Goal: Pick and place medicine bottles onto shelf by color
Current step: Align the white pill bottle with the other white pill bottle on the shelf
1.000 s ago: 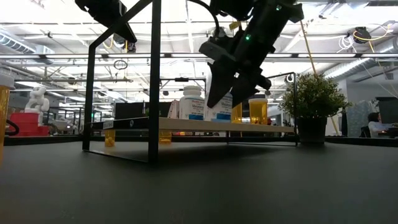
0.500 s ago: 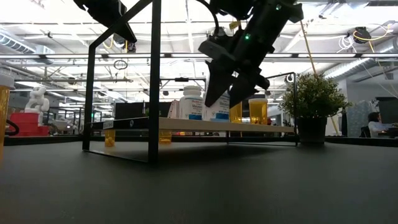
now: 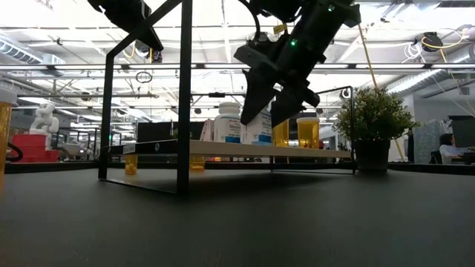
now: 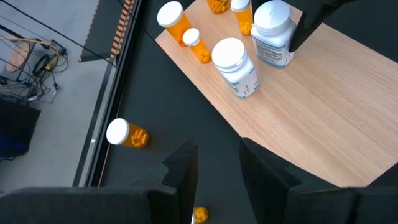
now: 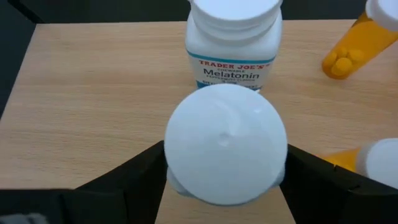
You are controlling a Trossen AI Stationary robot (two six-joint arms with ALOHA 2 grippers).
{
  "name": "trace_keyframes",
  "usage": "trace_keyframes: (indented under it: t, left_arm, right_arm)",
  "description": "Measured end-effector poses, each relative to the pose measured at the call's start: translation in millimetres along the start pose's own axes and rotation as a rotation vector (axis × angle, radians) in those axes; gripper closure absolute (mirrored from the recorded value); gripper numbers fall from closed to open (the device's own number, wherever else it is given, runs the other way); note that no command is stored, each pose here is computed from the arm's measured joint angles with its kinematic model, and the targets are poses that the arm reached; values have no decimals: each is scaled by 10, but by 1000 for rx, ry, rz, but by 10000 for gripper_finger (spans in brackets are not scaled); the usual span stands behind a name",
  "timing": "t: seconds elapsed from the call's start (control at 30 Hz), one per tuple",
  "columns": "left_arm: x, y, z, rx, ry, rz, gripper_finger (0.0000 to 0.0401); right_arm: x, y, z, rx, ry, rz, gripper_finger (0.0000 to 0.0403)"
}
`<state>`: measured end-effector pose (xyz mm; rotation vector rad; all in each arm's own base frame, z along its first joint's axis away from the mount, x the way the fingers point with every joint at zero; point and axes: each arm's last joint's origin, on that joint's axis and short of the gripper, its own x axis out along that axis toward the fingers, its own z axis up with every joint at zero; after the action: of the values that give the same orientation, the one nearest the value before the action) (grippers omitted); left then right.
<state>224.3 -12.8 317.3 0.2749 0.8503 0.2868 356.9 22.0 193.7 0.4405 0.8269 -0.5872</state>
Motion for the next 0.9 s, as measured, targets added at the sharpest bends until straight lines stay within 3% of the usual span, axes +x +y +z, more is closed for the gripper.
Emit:
trace_keyframes:
  t: [0.43,0.9]
  left_arm:
    - [0,0,0,0,0,0,281]
    - [0,0,0,0,0,0,281]
  right_arm:
    - [-1,-14,-16,20,13,-17,173]
    - [-10,-18,-29,60,3,-43,163]
